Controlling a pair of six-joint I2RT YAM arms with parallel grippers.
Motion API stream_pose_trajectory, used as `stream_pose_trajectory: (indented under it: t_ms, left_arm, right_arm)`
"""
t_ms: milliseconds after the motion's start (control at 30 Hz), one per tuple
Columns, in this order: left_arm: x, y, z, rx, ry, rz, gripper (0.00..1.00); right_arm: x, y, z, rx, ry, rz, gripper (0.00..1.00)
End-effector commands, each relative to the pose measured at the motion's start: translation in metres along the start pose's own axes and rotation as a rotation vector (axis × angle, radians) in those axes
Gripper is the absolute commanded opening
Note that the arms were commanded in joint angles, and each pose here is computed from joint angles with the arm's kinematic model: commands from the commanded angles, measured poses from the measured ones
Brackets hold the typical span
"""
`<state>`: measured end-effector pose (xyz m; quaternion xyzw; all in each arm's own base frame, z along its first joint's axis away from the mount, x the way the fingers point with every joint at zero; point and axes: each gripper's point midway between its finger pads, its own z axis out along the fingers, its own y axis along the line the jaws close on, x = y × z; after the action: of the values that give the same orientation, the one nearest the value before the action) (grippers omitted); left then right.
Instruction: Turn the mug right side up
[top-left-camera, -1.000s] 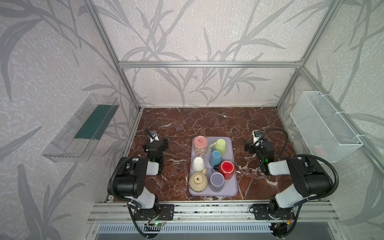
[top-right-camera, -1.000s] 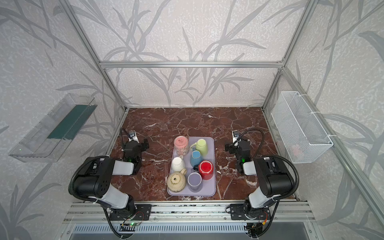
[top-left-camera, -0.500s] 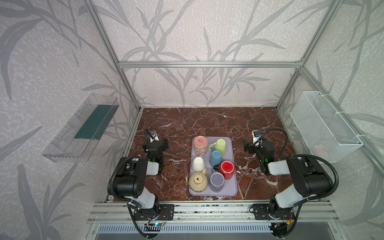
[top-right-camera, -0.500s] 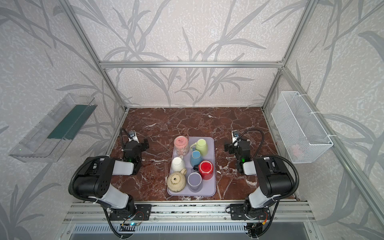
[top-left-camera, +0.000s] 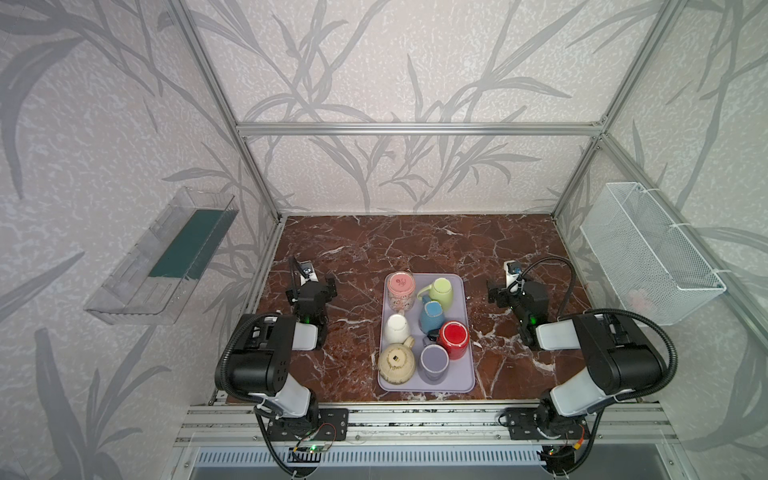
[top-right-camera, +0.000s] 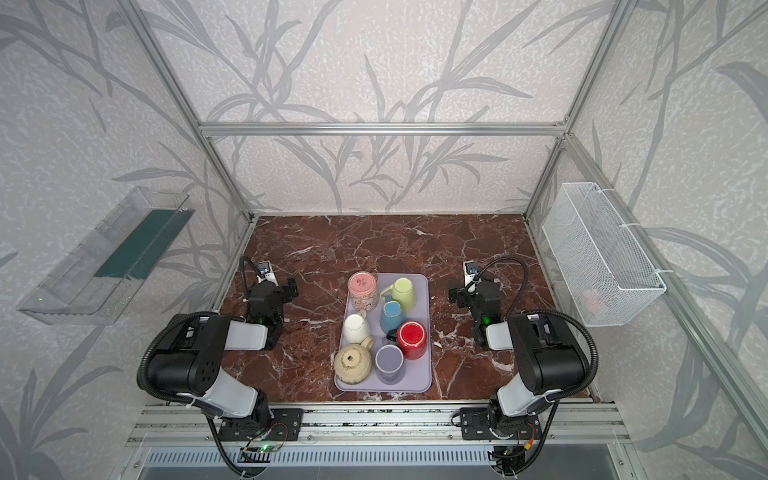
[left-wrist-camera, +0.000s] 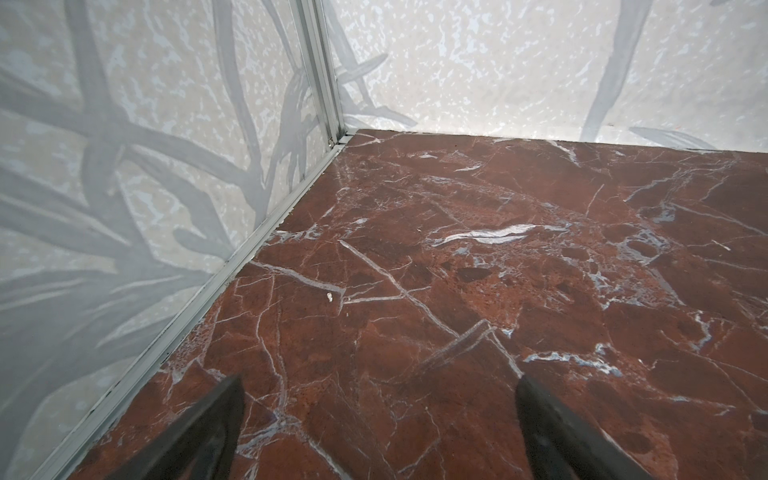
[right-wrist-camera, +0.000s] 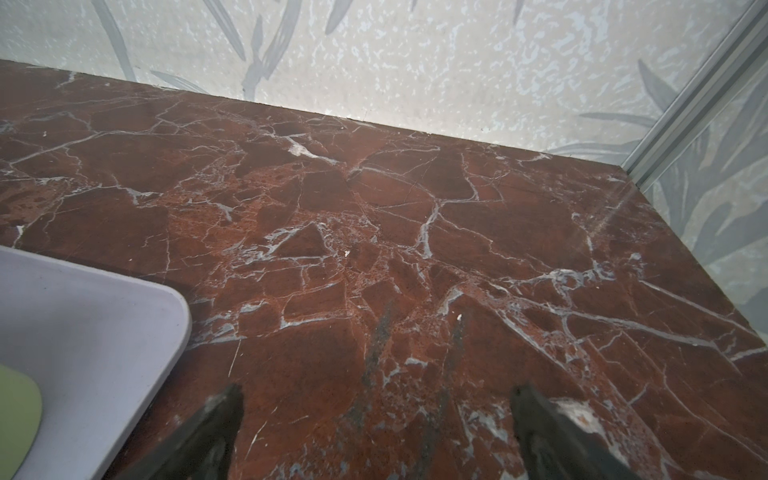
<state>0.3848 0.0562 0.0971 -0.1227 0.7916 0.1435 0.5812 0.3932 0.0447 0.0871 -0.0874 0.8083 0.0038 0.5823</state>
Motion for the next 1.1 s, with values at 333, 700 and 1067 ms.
stream_pose_trajectory:
  t_ms: [333, 700, 1067]
  left_arm:
    - [-0.003, 0.001, 0.002, 0.001, -0.008, -0.012, 0.99]
    - [-0.003, 0.001, 0.002, 0.003, -0.006, -0.014, 0.99]
    - [-0.020, 0.003, -0.003, -0.026, -0.011, 0.009, 0.99]
  right_arm:
    - [-0.007, 0.000, 0.001, 0.010, -0.022, -0.009, 0.99]
    - [-0.007, -0.006, 0.002, 0.038, -0.013, 0.013, 0.99]
    - [-0.035, -0.031, -0.026, 0.143, 0.049, 0.117, 0.99]
